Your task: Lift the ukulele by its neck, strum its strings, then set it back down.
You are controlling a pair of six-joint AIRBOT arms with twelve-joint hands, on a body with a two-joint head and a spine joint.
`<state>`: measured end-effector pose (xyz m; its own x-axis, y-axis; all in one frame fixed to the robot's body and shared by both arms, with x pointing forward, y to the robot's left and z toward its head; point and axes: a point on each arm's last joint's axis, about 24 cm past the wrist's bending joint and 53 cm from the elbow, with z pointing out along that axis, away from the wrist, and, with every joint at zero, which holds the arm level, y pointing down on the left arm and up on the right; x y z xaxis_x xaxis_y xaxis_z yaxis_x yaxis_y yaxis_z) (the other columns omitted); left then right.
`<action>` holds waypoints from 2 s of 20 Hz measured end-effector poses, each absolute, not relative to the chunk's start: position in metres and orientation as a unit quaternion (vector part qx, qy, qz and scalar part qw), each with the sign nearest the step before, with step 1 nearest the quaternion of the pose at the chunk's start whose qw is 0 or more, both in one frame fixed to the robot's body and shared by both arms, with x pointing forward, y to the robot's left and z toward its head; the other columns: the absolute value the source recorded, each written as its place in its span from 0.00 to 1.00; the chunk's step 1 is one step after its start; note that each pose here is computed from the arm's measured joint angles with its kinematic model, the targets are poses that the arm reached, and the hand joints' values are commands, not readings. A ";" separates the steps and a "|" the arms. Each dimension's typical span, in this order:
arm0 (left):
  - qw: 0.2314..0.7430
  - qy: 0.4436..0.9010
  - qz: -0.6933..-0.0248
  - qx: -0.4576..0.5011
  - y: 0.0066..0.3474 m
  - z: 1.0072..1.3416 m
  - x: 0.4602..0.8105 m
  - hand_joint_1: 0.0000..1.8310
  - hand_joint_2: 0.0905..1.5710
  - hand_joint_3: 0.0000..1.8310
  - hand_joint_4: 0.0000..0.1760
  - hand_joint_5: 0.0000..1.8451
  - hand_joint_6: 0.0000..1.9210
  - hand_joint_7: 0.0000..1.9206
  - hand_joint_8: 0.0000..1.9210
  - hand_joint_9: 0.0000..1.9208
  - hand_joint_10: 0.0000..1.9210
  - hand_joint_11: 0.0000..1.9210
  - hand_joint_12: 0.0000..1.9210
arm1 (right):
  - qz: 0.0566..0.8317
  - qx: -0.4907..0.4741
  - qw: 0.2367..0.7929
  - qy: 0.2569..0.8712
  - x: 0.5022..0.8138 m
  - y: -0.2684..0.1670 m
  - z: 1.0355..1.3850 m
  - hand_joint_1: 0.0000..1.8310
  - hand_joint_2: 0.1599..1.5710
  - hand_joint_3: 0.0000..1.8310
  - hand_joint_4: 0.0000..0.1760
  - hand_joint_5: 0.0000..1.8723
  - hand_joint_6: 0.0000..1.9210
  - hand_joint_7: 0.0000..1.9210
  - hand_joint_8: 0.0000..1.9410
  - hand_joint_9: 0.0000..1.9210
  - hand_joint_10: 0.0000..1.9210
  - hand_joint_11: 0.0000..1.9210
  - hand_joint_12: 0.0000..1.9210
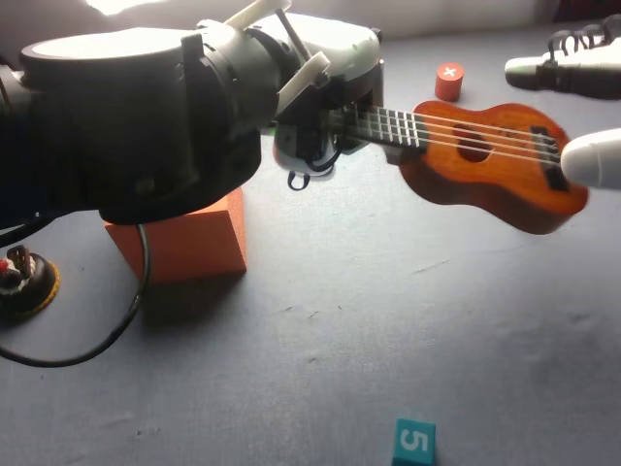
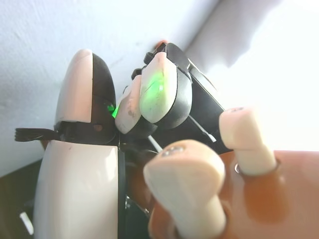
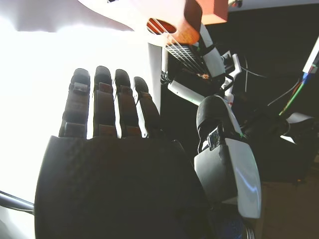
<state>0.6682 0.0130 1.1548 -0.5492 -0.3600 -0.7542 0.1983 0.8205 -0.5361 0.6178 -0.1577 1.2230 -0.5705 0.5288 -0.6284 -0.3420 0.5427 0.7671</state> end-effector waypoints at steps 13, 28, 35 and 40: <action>0.479 0.822 -0.305 -0.048 0.014 1.175 0.669 0.79 0.76 0.00 1.00 0.64 1.00 0.67 1.00 0.75 1.00 0.79 1.00 | 0.491 0.006 0.449 0.747 0.598 -0.134 1.222 0.00 0.83 0.00 0.00 0.02 0.00 0.04 0.00 0.03 0.01 0.01 0.00; 0.481 0.822 -0.303 -0.042 0.013 1.177 0.668 0.83 0.75 0.00 1.00 0.64 1.00 0.65 1.00 0.74 1.00 0.79 1.00 | 0.518 -0.043 0.426 0.741 0.565 -0.109 1.228 0.01 0.84 0.00 0.00 0.05 0.01 0.05 0.00 0.03 0.01 0.01 0.00; 0.480 0.822 -0.305 -0.040 0.011 1.177 0.666 0.83 0.76 0.00 1.00 0.63 1.00 0.67 1.00 0.74 1.00 0.78 1.00 | 0.531 -0.037 0.458 0.712 0.574 -0.119 1.260 0.00 0.84 0.00 0.00 0.04 0.01 0.04 0.00 0.02 0.00 0.00 0.00; 0.479 0.823 -0.304 -0.039 0.009 1.176 0.663 0.82 0.76 0.00 1.00 0.66 1.00 0.66 1.00 0.73 1.00 0.78 1.00 | 0.513 0.002 0.527 0.678 0.600 -0.153 1.290 0.00 0.84 0.00 0.00 0.04 0.01 0.03 0.00 0.02 0.00 0.00 0.00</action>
